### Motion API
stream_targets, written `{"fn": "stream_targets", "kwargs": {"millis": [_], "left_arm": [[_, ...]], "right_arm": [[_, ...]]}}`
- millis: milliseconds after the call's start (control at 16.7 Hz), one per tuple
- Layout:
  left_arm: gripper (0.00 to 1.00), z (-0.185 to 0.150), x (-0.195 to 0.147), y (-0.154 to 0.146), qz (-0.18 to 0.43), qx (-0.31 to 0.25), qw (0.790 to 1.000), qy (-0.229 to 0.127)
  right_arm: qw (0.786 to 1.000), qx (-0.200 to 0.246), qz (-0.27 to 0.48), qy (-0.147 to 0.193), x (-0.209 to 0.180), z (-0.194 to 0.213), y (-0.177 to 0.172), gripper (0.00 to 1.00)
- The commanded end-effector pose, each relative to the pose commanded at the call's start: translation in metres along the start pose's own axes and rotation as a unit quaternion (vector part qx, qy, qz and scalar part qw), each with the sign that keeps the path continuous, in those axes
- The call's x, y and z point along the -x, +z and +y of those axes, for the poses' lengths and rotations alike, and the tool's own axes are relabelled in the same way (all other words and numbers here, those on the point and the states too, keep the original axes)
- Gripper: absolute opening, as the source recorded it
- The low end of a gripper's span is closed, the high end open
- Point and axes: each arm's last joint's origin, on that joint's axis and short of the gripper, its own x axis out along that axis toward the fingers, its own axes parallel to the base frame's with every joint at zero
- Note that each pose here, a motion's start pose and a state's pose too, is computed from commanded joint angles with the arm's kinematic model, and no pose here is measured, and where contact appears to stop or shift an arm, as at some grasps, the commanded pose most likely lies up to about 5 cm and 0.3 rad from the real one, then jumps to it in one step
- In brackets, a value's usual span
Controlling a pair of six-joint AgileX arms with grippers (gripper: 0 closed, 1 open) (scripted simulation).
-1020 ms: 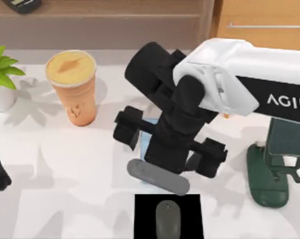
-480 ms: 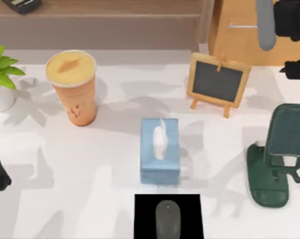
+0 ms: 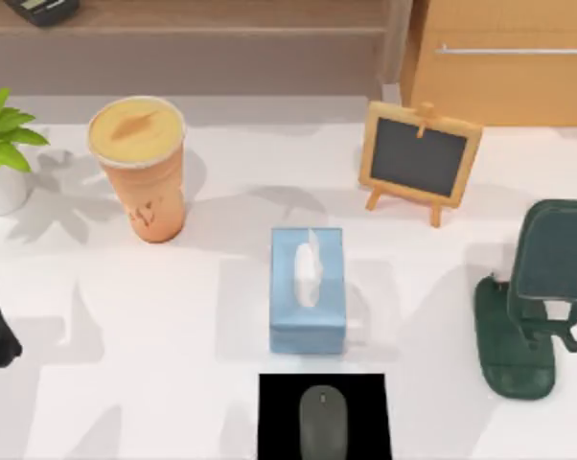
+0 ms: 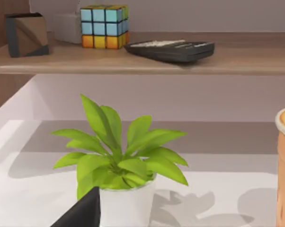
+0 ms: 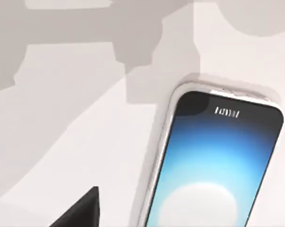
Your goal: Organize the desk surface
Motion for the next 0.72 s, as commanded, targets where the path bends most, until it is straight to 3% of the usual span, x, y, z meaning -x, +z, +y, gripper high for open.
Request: {"fn": "stream_targets", "kwargs": {"millis": [120,240,720], "left_arm": [[1.0,0.0,0.0,0.0,0.0,0.0,1.0,0.0],[1.0,0.0,0.0,0.0,0.0,0.0,1.0,0.0],[1.0,0.0,0.0,0.0,0.0,0.0,1.0,0.0]], "right_arm": [[0.997,-0.071,0.026,0.025,-0.014,-0.014,-0.03,1.0],[0.993,-0.107,0.039,0.038,-0.021,-0.019,-0.046,1.0],[0.992,-0.11,0.04,0.04,-0.032,-0.02,-0.047,1.0]]}}
